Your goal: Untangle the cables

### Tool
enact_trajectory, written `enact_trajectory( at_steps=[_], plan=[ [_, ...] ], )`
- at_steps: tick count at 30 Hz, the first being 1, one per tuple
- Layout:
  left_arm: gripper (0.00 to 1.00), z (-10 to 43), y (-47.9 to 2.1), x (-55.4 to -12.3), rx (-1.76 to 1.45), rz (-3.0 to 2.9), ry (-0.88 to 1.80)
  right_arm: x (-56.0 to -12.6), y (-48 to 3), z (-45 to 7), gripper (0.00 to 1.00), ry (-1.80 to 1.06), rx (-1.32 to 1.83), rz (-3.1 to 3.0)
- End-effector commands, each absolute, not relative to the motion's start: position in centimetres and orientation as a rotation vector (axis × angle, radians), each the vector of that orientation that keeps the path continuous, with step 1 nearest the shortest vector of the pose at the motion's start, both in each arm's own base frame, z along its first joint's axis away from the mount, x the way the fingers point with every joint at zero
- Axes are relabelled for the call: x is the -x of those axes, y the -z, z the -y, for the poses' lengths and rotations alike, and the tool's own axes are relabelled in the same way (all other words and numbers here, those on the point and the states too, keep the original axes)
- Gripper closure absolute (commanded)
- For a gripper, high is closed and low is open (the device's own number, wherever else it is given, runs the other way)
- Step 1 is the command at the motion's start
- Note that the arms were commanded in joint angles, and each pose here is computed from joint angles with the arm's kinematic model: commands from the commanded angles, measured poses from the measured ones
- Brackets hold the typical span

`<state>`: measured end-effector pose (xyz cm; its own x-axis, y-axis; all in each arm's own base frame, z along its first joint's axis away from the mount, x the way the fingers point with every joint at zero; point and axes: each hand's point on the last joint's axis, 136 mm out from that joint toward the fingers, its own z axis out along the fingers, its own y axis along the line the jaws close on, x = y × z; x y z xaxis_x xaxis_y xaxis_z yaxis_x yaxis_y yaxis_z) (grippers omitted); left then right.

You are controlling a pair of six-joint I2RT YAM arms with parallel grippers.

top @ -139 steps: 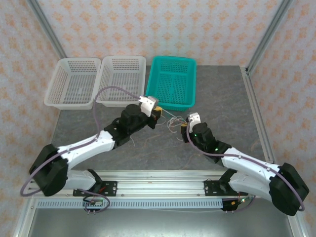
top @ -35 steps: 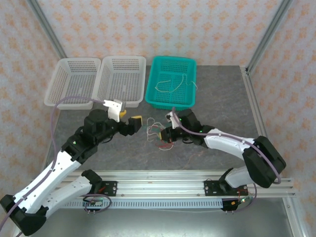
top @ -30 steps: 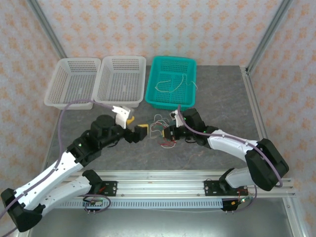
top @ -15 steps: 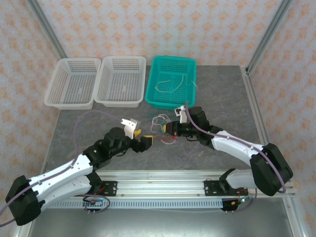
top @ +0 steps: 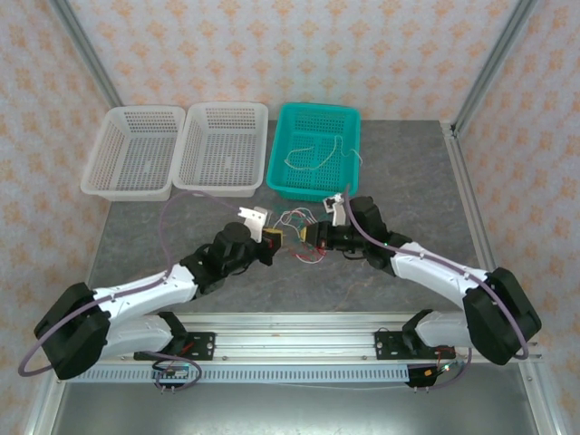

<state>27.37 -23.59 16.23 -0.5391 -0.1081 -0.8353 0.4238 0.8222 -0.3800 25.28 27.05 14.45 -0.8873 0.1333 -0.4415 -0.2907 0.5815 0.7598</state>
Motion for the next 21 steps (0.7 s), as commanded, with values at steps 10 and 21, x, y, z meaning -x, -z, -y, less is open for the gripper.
enact_trajectory(
  at_steps=[10, 21],
  plan=[
    [1.00, 14.4, -18.8, -27.1, 0.049, -2.110, 0.397, -24.2, -1.8, -16.9, 0.78, -0.485, -0.241, -2.678],
    [1.00, 18.2, -18.8, -27.8, -0.050, -2.116, 0.616, -24.0, -1.7, -17.8, 0.43, -0.491, -0.194, -2.736]
  ],
)
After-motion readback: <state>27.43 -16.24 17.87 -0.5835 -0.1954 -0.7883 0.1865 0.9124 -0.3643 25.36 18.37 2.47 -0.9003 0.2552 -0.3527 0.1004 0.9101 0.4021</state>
